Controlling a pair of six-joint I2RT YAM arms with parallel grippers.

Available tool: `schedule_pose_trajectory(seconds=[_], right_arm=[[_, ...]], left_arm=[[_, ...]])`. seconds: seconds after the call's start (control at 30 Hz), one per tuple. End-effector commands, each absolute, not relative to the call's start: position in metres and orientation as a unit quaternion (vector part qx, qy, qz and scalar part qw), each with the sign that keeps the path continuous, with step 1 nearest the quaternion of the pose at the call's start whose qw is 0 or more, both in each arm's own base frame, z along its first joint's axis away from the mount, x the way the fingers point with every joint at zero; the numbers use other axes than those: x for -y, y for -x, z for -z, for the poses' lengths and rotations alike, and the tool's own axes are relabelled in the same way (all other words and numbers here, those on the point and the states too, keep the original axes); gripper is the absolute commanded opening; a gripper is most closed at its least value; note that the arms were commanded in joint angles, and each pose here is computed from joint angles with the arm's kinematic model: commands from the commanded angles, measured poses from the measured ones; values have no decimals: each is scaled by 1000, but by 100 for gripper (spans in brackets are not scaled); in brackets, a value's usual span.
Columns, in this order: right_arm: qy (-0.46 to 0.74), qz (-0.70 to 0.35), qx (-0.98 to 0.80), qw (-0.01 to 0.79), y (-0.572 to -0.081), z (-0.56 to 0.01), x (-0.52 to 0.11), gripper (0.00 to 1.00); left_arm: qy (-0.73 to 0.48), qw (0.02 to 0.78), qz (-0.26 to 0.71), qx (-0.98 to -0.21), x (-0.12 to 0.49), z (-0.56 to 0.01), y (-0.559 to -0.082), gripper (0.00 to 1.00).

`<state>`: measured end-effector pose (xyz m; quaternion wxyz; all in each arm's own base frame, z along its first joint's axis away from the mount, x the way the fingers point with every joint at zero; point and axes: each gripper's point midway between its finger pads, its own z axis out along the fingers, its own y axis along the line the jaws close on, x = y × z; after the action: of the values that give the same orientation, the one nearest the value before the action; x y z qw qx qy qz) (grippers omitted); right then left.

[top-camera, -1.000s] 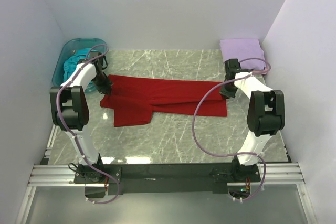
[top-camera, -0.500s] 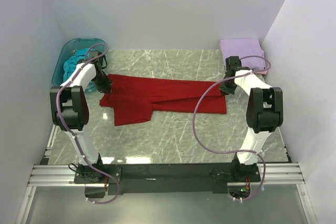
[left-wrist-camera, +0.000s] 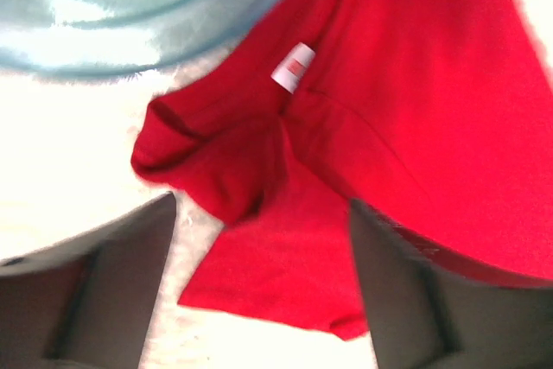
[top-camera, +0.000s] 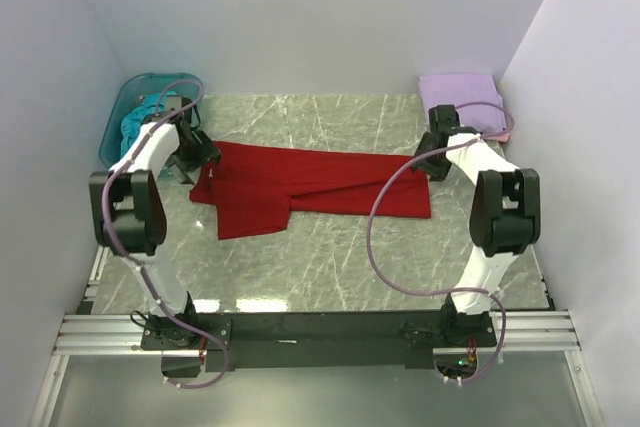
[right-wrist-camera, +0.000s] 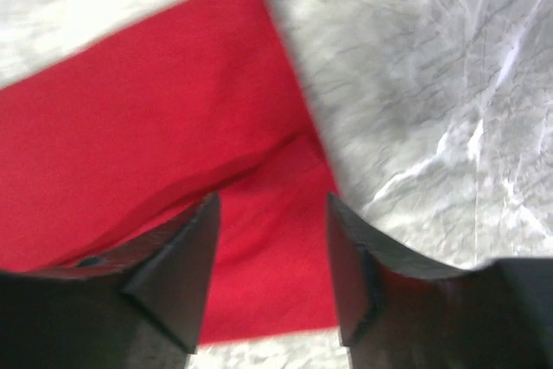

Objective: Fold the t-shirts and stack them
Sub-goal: Fold the tshirt

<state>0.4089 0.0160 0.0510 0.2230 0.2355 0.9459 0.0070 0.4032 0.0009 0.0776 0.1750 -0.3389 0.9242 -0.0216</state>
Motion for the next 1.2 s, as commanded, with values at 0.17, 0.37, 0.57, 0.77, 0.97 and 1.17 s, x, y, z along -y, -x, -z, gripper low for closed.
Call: schedule_pose_trajectory(seconds=[0.17, 0.37, 0.57, 0.77, 0.97, 1.17], right_arm=[[-147, -79, -925, 342, -394, -148, -75, 63], [-114, -119, -925, 342, -352, -146, -107, 63], [-93, -155, -926, 332, -321, -138, -121, 63], [-89, -154, -931, 318, -301, -120, -119, 63], [-83, -148, -932, 320, -296, -113, -115, 63], [-79, -145, -936, 312, -294, -105, -114, 63]], left_arm=[[300, 265, 65, -914, 36, -141, -356, 94], [268, 224, 53, -936, 63, -86, -285, 86], [256, 203, 58, -943, 77, -53, -265, 76], [253, 203, 54, -944, 88, -46, -278, 72], [253, 172, 6, -952, 83, -23, -277, 68], [249, 157, -13, -956, 84, -12, -277, 43]])
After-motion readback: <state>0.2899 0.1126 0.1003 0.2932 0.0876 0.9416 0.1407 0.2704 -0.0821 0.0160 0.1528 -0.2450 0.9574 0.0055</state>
